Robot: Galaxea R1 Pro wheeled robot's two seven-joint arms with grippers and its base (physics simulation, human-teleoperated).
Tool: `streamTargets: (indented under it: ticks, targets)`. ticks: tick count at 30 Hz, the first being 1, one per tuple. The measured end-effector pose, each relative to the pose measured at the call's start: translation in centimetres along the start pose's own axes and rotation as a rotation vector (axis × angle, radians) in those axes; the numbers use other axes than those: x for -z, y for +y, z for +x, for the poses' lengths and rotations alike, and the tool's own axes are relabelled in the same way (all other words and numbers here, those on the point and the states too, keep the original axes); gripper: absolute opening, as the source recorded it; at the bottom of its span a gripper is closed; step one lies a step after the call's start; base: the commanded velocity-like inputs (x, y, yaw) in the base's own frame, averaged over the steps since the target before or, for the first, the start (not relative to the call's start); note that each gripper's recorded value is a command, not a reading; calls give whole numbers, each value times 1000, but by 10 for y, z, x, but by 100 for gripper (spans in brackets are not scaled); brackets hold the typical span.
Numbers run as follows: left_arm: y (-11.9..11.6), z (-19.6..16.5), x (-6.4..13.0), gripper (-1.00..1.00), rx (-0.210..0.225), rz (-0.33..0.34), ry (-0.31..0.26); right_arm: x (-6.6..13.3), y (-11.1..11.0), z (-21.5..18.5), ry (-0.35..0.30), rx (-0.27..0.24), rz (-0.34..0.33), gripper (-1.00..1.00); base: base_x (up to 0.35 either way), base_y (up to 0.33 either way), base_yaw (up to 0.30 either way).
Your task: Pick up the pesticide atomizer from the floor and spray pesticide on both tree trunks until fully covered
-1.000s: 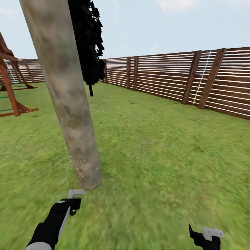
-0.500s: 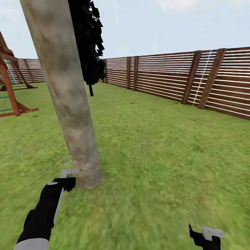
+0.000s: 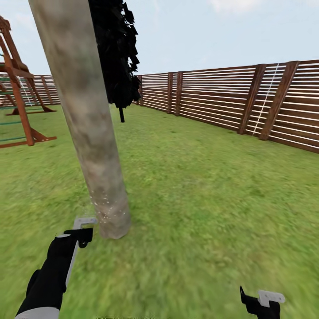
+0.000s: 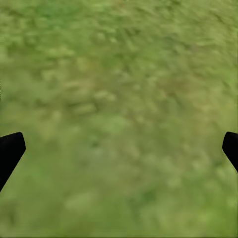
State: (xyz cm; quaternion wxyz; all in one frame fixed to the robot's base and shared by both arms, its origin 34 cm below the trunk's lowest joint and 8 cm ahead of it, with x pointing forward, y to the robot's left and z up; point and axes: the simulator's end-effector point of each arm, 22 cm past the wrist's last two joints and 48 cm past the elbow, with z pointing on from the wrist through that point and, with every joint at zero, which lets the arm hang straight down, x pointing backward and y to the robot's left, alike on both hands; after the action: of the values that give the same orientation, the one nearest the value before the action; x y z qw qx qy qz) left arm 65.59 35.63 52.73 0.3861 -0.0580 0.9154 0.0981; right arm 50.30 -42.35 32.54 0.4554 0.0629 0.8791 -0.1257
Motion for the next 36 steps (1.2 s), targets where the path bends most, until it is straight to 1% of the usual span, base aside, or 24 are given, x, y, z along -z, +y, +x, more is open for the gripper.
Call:
streamTargets:
  ticks: [4,5,6,7,9,10,12,15,22,32,36]
  targets:
    - [1,4,-2,-100,-5,-11,10,0,0,0,0,-1,0,100,-179,-242,276]
    - [5,9,-4,-100,-8,-31,22,0,0,0,0,-1,0,100,-94,-254,276]
    - [4,19,-7,-100,-9,-38,45,0,0,0,0,-1,0,100,-38,-265,276]
    - [1,33,-13,-100,-11,-37,76,0,0,0,0,-1,1,100,-25,-268,273]
    - [-3,44,-17,-100,-15,-31,97,0,0,0,0,-1,1,100,19,-272,128]
    - [-8,55,-23,-100,-19,-22,106,0,0,0,0,-1,1,100,106,-271,26]
    - [-15,65,-30,-100,-28,-9,104,0,0,0,0,-1,1,100,158,-252,10]
    - [-22,84,-35,-100,-37,3,137,0,0,0,0,-1,1,100,218,-213,2]
    - [-21,88,-36,-100,-35,3,144,0,0,0,0,-1,1,100,204,-212,9]
    - [-20,84,-35,-100,-33,0,136,0,0,0,0,-1,0,100,12,-273,247]
    - [-20,84,-35,-100,-33,1,136,0,0,0,0,-1,1,100,73,-275,35]
